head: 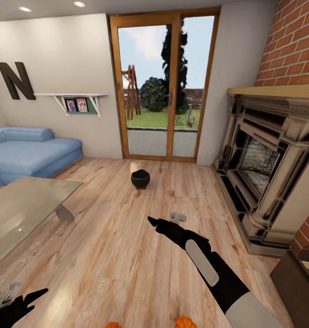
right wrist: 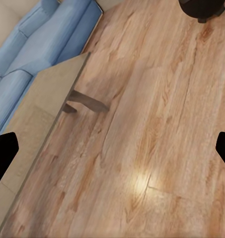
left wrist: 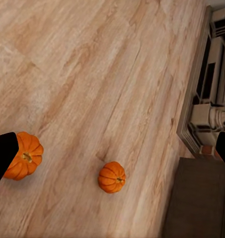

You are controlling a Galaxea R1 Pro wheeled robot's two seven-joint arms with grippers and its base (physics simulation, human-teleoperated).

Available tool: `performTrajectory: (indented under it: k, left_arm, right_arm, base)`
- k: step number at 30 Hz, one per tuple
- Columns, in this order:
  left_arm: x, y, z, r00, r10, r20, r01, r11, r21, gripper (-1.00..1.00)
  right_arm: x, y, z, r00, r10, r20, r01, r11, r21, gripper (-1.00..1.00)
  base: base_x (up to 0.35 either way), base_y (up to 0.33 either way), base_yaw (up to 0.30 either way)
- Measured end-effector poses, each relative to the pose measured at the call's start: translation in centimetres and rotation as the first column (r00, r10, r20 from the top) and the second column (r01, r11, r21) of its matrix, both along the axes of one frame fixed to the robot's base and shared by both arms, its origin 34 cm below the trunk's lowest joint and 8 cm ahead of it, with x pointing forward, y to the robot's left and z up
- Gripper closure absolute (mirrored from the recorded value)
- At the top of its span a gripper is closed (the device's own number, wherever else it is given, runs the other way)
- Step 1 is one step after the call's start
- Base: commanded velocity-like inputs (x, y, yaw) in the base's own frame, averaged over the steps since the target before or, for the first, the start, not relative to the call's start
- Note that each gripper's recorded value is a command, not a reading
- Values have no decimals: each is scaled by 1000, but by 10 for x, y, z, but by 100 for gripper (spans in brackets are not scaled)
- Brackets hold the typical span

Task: Place each of the two pumpkins and all three candles from the living room inside a cabinet in the living room (use any cabinet), then make sure every cabinet is closed, and position the cauldron so it is next to a table in the living room.

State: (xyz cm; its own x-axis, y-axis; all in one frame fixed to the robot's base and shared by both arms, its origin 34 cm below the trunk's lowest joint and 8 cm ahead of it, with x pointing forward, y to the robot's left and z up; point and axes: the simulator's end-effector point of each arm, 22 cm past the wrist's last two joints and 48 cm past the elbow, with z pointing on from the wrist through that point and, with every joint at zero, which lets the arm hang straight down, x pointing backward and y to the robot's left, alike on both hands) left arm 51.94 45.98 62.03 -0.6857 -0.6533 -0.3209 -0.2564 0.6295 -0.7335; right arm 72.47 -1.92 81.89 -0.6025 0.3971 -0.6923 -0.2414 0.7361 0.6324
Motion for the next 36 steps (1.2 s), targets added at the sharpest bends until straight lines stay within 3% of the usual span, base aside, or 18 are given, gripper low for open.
performTrajectory:
  k: [9,15,18,22,24,26,28,32,36]
  left_arm:
    - [-1,-8,-23,1000,-12,13,12,1000,17,-100]
    - [-14,-4,-44,1000,-24,-17,25,999,45,-100]
    - [-15,-6,-51,1000,-23,-20,24,999,40,-100]
    - [-16,-26,-64,999,-33,-20,33,999,8,-100]
    - [-17,-26,-67,999,-36,-17,36,999,4,-100]
    - [-18,-25,-58,997,-67,24,68,997,-22,-100]
    - [-25,-17,-54,994,-100,32,101,995,-20,-100]
    - [-46,1,-61,987,-162,-8,162,987,14,-100]
    - [-46,-3,-71,983,-184,-12,184,982,28,-100]
  right_arm:
    - [-1,0,-13,1000,1,7,-1,1000,4,-100]
    - [-2,-3,-25,1000,1,-6,-1,1000,7,-100]
    - [-2,-4,-31,1000,1,-8,-1,1000,6,-100]
    - [-3,-5,-39,1000,2,-9,-2,1000,4,-100]
    - [-4,-7,-44,1000,1,-9,-1,1000,2,-100]
    - [-3,-11,-49,1000,-2,-9,2,1000,-4,-100]
    - [-4,-12,-53,1000,-2,-8,2,1000,-5,-100]
    - [-4,-15,-62,1000,-4,-8,4,1000,-9,-100]
    - [-5,-16,-70,1000,-6,-9,5,1000,-11,-100]
  base:
    - [0,0,0]
    - [0,0,0]
    - [0,0,0]
    - [0,0,0]
    - [0,0,0]
    - [0,0,0]
    - [0,0,0]
    - [0,0,0]
    - [0,0,0]
